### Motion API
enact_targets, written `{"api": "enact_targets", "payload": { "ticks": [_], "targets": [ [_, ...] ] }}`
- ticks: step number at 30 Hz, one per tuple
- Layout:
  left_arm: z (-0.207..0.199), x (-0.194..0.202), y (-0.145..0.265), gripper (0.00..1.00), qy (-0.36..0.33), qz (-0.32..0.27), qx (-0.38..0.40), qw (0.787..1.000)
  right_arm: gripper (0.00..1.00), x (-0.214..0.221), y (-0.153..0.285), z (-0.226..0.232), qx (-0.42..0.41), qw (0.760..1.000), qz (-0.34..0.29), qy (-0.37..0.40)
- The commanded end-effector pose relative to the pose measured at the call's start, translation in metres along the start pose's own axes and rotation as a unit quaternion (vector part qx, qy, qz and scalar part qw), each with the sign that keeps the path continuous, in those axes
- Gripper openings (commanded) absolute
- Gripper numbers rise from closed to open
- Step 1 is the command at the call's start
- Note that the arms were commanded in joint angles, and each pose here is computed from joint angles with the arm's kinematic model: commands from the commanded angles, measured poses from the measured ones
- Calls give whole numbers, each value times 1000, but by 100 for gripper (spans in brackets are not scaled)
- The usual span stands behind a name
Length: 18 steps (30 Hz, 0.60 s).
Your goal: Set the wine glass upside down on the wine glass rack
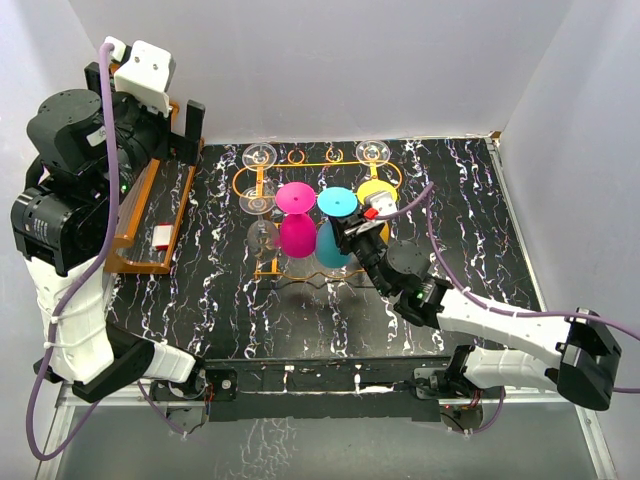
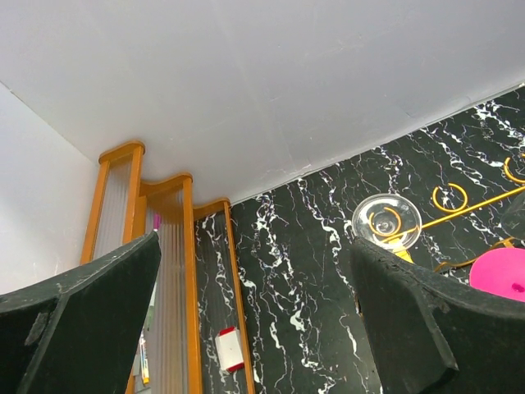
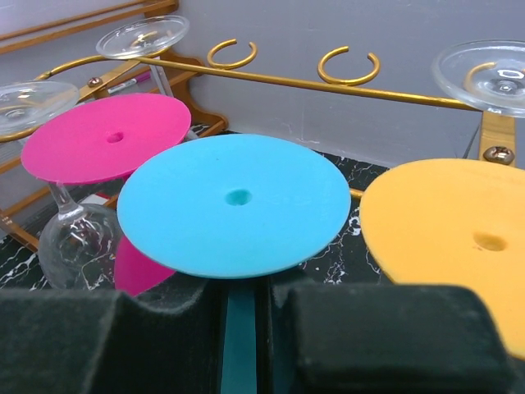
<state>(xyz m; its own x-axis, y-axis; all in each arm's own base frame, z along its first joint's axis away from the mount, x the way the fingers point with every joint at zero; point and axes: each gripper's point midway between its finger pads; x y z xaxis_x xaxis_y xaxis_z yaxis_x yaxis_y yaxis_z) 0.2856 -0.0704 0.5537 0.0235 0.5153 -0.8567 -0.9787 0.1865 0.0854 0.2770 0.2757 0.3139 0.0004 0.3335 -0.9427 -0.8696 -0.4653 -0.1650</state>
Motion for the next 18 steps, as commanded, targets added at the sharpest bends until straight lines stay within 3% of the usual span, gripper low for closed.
{"api": "enact_targets", "payload": {
  "ticks": [1, 4, 12, 18],
  "targets": [
    [9, -2, 12, 97, 8, -7, -17, 1000, 10, -42, -10, 10, 4, 998, -55, -20],
    [9, -1, 12, 97, 6, -6, -18, 1000, 18, -46, -11, 8, 11, 998, -62, -22],
    [15, 0, 11, 97, 0, 0, -32, 999, 30, -47, -10, 7, 15, 998, -63, -26],
    [21, -1, 24, 97, 1, -7, -42, 999, 32, -43, -7, 5, 16, 998, -61, -27]
  ]
}}
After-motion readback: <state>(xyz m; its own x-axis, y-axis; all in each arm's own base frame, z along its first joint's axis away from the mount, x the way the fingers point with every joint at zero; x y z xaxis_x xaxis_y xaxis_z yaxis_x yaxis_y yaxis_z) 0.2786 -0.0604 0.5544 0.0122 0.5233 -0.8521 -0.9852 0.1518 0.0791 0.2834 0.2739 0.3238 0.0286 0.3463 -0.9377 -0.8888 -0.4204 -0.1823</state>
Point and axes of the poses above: each gripper's point midway between its finger pads, its own y axis back along the fingers, its own z axis along the line the jaws close on, x = y × z, and after that the axes turned 12 degrees about -y, right-handed
